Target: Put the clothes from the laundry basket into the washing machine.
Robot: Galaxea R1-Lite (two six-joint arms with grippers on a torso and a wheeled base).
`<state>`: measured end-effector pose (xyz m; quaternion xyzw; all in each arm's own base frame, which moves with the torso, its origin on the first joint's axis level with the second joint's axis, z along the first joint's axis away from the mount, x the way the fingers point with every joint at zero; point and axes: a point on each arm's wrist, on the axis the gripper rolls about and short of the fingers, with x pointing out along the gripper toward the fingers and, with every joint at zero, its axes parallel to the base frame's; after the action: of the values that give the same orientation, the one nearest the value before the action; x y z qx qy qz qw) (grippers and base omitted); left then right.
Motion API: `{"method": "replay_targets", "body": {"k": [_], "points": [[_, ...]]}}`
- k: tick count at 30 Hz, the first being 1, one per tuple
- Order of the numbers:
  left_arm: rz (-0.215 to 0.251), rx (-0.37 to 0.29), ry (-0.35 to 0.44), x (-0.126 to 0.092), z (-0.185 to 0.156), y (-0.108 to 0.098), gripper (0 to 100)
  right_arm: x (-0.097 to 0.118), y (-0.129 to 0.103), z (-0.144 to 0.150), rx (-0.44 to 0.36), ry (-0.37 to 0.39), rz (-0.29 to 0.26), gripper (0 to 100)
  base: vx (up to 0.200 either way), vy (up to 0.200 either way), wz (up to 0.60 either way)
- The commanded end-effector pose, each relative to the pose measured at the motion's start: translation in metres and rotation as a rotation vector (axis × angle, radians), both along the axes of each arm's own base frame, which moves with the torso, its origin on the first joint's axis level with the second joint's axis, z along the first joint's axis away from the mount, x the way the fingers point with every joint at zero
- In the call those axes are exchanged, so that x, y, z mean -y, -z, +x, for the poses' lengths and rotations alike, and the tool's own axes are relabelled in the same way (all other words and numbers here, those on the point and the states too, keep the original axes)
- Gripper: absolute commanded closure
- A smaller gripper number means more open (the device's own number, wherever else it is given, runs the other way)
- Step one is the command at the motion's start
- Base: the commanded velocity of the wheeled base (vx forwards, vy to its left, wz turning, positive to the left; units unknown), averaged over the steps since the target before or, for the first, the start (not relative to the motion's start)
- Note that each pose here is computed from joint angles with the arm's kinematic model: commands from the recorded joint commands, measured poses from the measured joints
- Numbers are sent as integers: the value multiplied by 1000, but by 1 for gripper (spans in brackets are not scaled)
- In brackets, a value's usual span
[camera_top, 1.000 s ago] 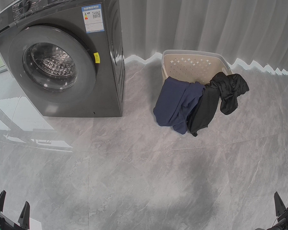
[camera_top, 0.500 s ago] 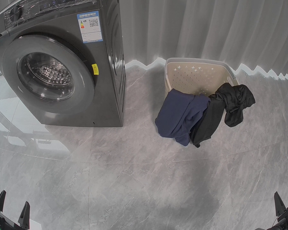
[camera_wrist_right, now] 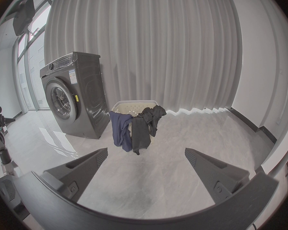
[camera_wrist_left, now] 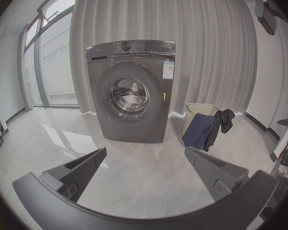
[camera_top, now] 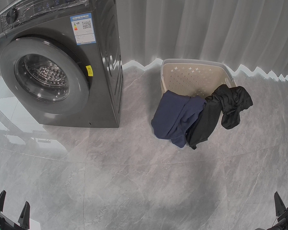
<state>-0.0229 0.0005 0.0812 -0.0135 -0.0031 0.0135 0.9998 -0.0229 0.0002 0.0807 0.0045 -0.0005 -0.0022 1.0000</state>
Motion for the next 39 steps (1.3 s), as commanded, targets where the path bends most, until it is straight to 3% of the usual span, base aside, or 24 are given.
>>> {"method": "replay_targets", "body": {"k": [1, 10, 21, 39], "points": [[-1, -7, -1, 0, 1, 5, 0, 0, 5, 0, -4, 0, 0, 0, 0, -200, 0], [-1, -7, -1, 0, 1, 5, 0, 0, 5, 0, -4, 0, 0, 0, 0, -200, 0], [1, -7, -1, 0, 1, 5, 0, 0, 5, 0, -4, 0, 0, 0, 0, 0, 0], [-2, -7, -2, 0, 1, 5, 0, 0, 5, 0, -4, 2, 0, 0, 200, 0, 0]]}}
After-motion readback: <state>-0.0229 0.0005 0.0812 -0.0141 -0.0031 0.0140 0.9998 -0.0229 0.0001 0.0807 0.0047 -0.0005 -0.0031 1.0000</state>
